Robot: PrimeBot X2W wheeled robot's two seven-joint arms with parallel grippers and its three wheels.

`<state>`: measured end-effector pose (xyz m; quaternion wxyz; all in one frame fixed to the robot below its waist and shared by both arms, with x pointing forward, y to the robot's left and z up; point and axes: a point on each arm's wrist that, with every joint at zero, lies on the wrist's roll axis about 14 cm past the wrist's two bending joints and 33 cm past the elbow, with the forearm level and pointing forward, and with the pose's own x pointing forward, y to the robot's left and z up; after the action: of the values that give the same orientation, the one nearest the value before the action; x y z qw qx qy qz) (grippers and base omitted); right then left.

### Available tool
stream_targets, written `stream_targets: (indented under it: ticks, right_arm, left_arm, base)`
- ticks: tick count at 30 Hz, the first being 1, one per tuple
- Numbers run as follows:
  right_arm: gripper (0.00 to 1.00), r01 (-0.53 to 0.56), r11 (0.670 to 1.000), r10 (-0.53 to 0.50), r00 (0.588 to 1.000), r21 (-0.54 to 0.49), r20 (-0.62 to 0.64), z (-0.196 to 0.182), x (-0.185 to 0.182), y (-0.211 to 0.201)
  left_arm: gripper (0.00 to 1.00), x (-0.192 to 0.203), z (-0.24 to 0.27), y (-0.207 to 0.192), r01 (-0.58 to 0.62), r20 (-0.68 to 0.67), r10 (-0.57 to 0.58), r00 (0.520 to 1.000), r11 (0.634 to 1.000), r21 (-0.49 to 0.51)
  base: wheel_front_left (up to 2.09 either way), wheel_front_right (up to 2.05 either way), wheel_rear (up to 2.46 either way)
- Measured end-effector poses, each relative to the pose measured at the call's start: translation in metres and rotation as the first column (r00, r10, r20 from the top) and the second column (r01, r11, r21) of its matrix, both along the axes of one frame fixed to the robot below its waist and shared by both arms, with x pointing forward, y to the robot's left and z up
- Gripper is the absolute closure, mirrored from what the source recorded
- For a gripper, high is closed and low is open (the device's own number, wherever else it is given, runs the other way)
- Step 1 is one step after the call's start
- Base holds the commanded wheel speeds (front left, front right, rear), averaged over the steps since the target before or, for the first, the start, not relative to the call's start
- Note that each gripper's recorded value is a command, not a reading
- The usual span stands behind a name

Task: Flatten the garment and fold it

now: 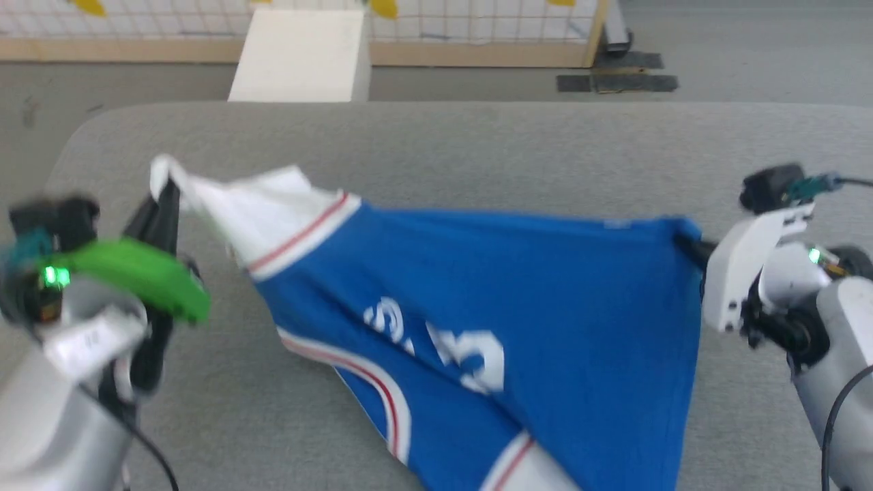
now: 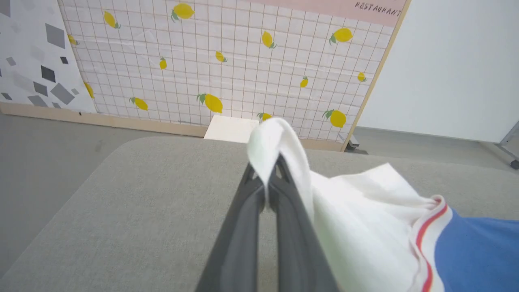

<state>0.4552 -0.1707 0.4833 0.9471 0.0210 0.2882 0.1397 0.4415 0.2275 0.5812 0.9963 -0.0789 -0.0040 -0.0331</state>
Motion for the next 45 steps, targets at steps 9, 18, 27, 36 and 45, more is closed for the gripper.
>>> stream_targets:
  ticks: [9,18,27,36,45]
  right_arm:
    - [1.00,0.148,0.989,-0.140,0.905,0.010,0.401,0.120,0.058,-0.043]
    - [1.00,0.208,0.978,-0.155,0.695,0.010,0.702,0.240,0.113,-0.061]
    - [1.00,0.221,0.975,-0.143,0.556,0.020,0.819,0.285,0.164,-0.063]
    - [1.00,0.196,0.981,-0.137,0.649,0.010,0.748,0.209,0.226,-0.045]
    - [1.00,0.138,0.990,-0.093,0.758,-0.019,0.645,0.134,0.247,-0.016]
  left_arm:
    - [1.00,0.093,0.095,-0.027,0.054,0.173,-0.058,0.983,0.998,0.027]
    - [1.00,0.150,0.213,-0.035,0.035,0.464,-0.052,0.885,0.998,0.046]
    - [1.00,0.195,0.261,-0.036,-0.004,0.582,-0.048,0.811,0.996,0.088]
    - [1.00,0.262,0.160,-0.029,-0.008,0.421,-0.031,0.907,0.996,0.092]
    - [1.00,0.278,0.051,-0.015,-0.009,0.218,-0.003,0.976,0.999,0.054]
  base:
    - [0.00,0.00,0.00]
    - [0.00,0.00,0.00]
    - [0.00,0.00,0.00]
    - [0.00,0.00,0.00]
    - [0.00,0.00,0.00]
